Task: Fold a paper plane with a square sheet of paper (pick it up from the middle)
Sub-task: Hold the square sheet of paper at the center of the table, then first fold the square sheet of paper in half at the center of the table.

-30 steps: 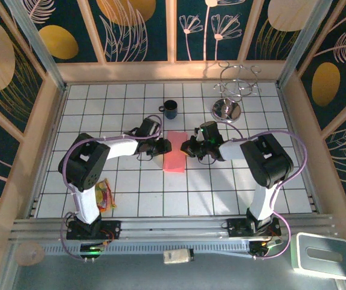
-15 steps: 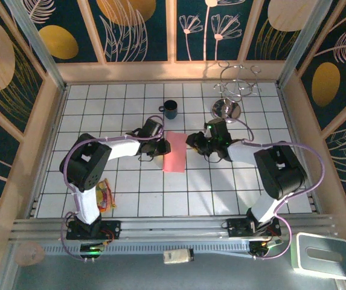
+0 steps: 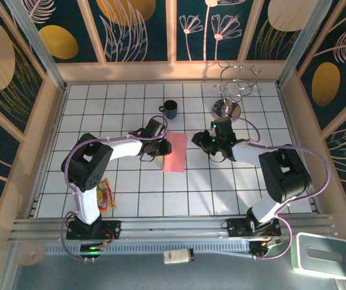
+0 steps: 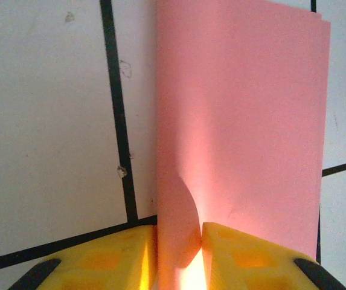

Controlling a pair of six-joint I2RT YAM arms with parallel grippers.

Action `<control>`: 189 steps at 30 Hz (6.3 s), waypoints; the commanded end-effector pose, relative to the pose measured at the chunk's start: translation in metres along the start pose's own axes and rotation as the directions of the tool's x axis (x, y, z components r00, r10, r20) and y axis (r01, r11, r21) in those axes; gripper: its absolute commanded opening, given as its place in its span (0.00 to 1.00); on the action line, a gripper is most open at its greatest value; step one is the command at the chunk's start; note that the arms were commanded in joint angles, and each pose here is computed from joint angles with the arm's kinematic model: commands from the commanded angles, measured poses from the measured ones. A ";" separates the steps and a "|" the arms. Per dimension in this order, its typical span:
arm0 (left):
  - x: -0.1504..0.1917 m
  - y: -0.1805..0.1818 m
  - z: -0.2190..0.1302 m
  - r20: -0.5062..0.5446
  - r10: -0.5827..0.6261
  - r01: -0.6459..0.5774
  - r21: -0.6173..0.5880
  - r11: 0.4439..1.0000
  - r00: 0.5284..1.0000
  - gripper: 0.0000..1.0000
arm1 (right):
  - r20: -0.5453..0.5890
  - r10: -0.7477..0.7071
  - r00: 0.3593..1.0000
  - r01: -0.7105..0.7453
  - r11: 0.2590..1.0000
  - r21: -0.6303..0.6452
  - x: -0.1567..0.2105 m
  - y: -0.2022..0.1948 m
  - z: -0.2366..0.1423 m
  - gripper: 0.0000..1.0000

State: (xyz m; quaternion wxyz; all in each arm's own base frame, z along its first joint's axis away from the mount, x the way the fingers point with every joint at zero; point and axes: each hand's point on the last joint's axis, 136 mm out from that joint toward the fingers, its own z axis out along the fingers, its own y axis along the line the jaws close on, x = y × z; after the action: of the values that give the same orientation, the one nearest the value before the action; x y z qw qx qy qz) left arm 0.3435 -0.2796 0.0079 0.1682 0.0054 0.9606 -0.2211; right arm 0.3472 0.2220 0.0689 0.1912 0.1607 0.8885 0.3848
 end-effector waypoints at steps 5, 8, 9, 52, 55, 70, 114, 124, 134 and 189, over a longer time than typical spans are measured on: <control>0.059 0.063 0.037 -0.185 0.056 -0.095 -0.208 0.973 0.981 0.30 | 0.004 -0.006 1.000 0.006 1.000 0.014 -0.001 -0.006 -0.001 0.35; 0.059 0.064 0.038 -0.187 0.066 -0.106 -0.210 0.972 0.980 0.30 | 0.001 -0.006 1.000 0.006 1.000 0.012 0.000 -0.006 0.000 0.35; 0.059 0.064 0.038 -0.187 0.067 -0.107 -0.211 0.972 0.980 0.30 | -0.002 -0.006 1.000 0.006 1.000 0.013 0.001 -0.006 0.000 0.35; 0.076 0.081 0.052 -0.230 -0.002 -0.060 -0.262 0.963 0.973 0.31 | -0.233 -0.080 0.969 0.065 0.995 -0.071 0.059 0.013 0.056 0.12; 0.076 0.081 0.052 -0.229 -0.004 -0.058 -0.264 0.963 0.973 0.31 | -0.247 -0.065 0.967 0.062 0.998 -0.021 0.063 -0.002 0.058 0.11; -0.055 -0.009 -0.055 0.178 0.082 -0.056 -0.144 0.988 0.981 0.48 | -0.368 -0.089 0.926 0.194 0.946 0.259 0.071 -0.091 0.065 0.06; 0.015 -0.010 0.003 -0.149 -0.061 0.088 0.177 0.980 0.987 0.10 | -0.429 -0.056 0.901 0.236 0.894 0.381 0.080 -0.126 0.065 0.04; 0.037 0.029 0.006 -0.184 -0.072 0.105 0.173 0.979 0.980 0.09 | -0.456 -0.032 0.890 0.249 0.871 0.424 0.089 -0.143 0.061 0.04; -0.005 0.018 -0.029 -0.065 -0.030 0.044 0.224 0.974 0.997 0.10 | -0.456 -0.034 0.889 0.255 0.864 0.433 0.089 -0.145 0.059 0.04; -0.040 -0.018 -0.055 -0.020 -0.162 0.156 0.412 0.898 0.987 0.15 | -0.434 -0.212 0.876 0.316 0.931 0.183 0.071 -0.077 0.058 0.04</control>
State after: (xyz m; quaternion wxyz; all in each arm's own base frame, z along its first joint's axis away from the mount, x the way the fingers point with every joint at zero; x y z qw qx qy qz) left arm 0.3707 -0.2581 0.0688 0.1666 -0.0329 0.9085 -0.3819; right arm 0.3365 0.2836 0.0149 0.1011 -0.0483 0.9246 0.3640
